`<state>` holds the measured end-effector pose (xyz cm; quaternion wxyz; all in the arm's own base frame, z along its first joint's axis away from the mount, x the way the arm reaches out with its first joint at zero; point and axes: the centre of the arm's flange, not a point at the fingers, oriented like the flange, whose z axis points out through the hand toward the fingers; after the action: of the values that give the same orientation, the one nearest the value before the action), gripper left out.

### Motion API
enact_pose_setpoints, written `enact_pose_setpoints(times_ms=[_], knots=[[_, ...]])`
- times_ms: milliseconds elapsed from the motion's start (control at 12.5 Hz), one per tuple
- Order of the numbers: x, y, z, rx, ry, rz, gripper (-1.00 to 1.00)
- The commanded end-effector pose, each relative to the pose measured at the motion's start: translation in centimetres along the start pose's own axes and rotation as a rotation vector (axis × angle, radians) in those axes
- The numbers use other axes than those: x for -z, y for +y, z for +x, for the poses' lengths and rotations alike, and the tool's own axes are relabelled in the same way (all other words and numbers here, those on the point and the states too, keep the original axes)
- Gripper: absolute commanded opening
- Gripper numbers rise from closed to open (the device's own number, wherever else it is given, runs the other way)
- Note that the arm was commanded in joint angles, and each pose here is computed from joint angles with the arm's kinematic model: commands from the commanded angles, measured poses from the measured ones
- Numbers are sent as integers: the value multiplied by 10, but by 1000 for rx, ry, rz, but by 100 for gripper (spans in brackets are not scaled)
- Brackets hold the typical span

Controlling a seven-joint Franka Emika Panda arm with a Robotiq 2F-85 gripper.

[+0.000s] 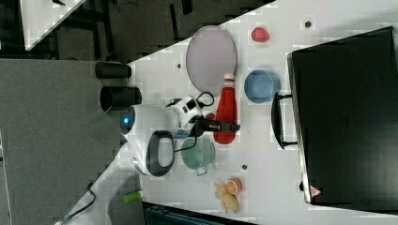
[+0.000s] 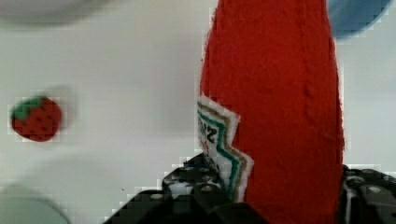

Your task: Pick ketchup from plate and place it on table.

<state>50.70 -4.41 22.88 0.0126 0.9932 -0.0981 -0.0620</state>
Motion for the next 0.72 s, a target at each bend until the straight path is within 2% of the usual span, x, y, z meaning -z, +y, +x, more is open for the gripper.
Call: enact_pose_setpoints(times_ms=[80,160,240,400,560,720], knots=[[-2,-4,2,-106,78,29,15],[-12,-4,2,-114,70,32,15],[-21,-4,2,-122,59,33,23],[-24,-5,3,-131,65,43,65],[-9,-6,11,-129,104,49,100],[29,-10,28,-134,179,61,100]])
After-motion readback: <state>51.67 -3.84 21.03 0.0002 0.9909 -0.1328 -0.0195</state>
